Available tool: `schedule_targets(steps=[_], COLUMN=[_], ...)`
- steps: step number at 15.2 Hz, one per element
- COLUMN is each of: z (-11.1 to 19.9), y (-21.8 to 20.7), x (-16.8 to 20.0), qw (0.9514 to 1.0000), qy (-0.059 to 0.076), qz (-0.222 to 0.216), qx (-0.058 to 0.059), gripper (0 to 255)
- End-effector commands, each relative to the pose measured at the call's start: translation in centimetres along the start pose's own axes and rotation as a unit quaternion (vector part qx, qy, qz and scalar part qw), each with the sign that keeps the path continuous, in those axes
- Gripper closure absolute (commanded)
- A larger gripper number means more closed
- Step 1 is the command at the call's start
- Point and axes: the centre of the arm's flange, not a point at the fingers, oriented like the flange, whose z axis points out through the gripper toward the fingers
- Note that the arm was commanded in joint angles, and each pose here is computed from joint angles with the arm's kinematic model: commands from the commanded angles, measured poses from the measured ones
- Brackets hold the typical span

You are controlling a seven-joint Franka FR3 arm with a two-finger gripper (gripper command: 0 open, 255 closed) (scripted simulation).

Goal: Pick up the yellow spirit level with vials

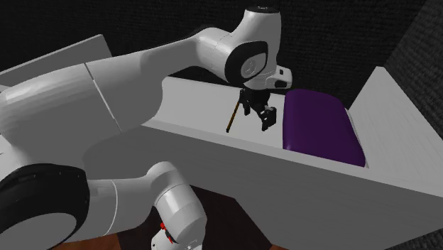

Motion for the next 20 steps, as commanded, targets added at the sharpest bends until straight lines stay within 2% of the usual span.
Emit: schedule_targets(steps=[1, 10, 15, 20], z=[0.0, 6.7, 10.5, 14.4], y=[0.0, -7.4, -12.0, -16.8], x=[0.0, 7.2, 10.4, 13.2], qw=[1.0, 0.9963, 0.9911, 0.9836], qy=[0.0, -0.021, -0.033, -0.044], qz=[0.0, -0.083, -0.129, -0.175], qx=[0.0, 0.002, 0.002, 0.003], gripper=[0, 0, 0, 0])
